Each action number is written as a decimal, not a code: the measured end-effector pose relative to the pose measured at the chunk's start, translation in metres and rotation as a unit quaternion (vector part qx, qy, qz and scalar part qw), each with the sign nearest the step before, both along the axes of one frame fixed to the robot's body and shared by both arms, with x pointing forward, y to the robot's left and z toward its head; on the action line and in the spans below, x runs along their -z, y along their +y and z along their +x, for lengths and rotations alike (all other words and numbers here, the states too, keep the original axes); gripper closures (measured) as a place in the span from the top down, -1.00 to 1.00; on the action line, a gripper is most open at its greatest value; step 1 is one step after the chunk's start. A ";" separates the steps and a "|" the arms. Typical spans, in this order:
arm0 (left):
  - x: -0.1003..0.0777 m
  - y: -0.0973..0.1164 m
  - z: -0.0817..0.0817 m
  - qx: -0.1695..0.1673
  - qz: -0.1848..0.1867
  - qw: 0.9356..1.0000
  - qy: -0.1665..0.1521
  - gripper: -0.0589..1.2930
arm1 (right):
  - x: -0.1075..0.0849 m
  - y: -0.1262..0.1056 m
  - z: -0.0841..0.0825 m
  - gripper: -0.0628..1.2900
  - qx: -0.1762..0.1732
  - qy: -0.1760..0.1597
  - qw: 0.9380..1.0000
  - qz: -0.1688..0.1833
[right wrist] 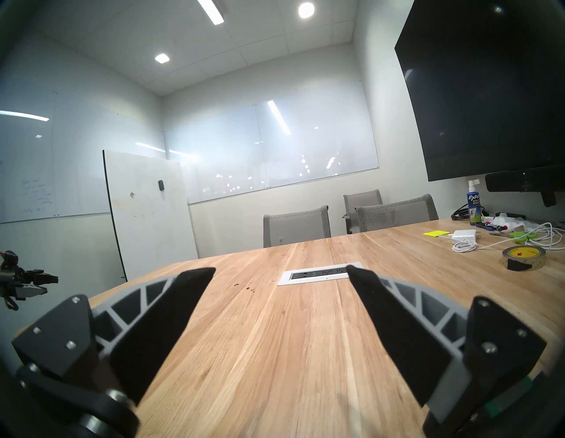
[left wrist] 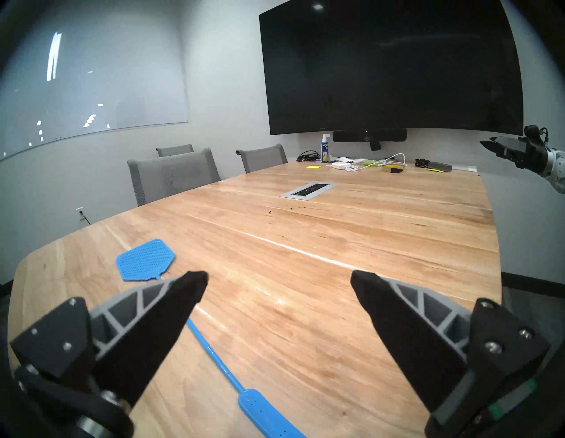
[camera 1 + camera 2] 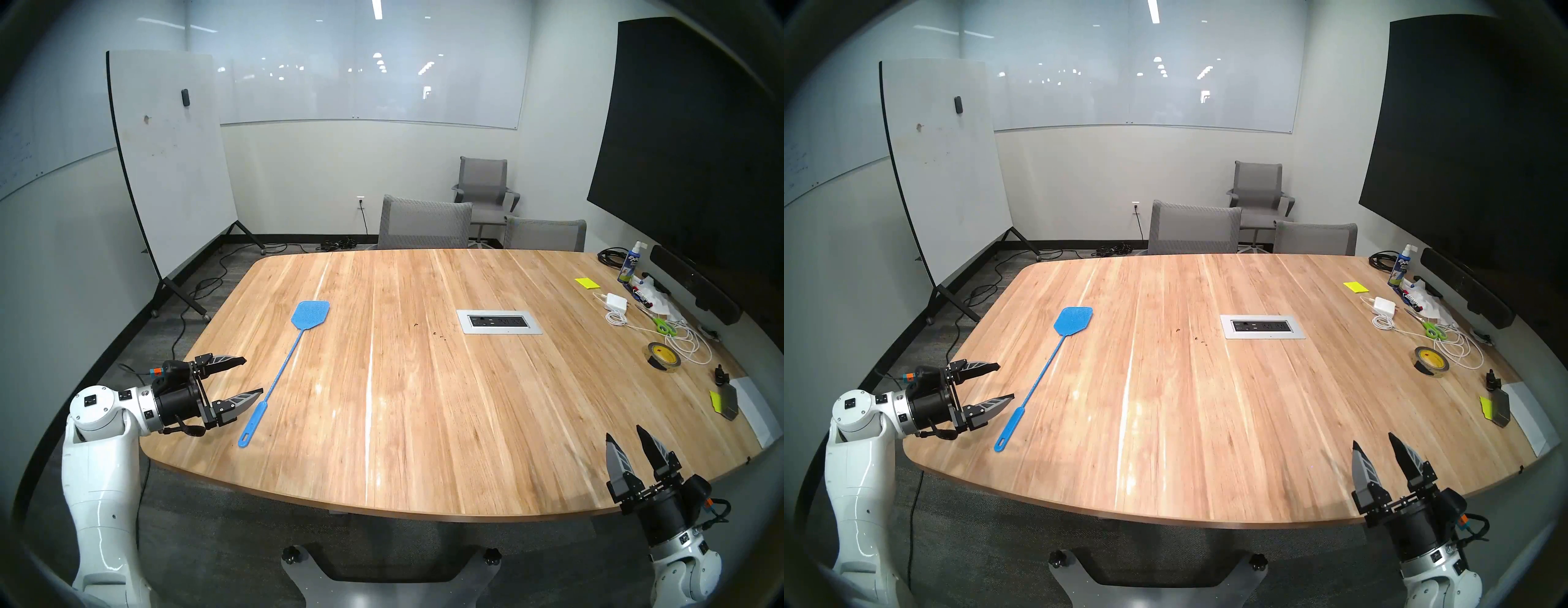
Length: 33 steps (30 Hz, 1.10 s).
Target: Swat a bug on table
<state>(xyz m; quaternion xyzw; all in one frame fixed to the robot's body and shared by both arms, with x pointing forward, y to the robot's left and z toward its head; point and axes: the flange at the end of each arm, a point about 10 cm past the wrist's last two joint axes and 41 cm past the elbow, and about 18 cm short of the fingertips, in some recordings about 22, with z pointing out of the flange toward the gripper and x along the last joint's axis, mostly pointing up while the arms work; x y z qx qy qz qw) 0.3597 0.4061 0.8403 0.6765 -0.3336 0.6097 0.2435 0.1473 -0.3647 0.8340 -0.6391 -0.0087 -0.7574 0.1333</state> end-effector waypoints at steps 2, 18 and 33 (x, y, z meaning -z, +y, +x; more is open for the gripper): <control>0.000 -0.001 0.001 -0.002 -0.005 1.000 -0.004 0.96 | 0.000 0.000 0.000 0.93 0.000 0.000 1.000 0.000; -0.006 -0.016 -0.011 0.042 0.030 0.996 -0.073 0.96 | 0.000 0.000 -0.001 0.93 0.001 0.002 1.000 0.001; -0.002 -0.019 -0.021 0.050 0.040 0.994 -0.088 0.96 | 0.000 0.000 -0.001 0.93 0.002 0.002 1.000 0.001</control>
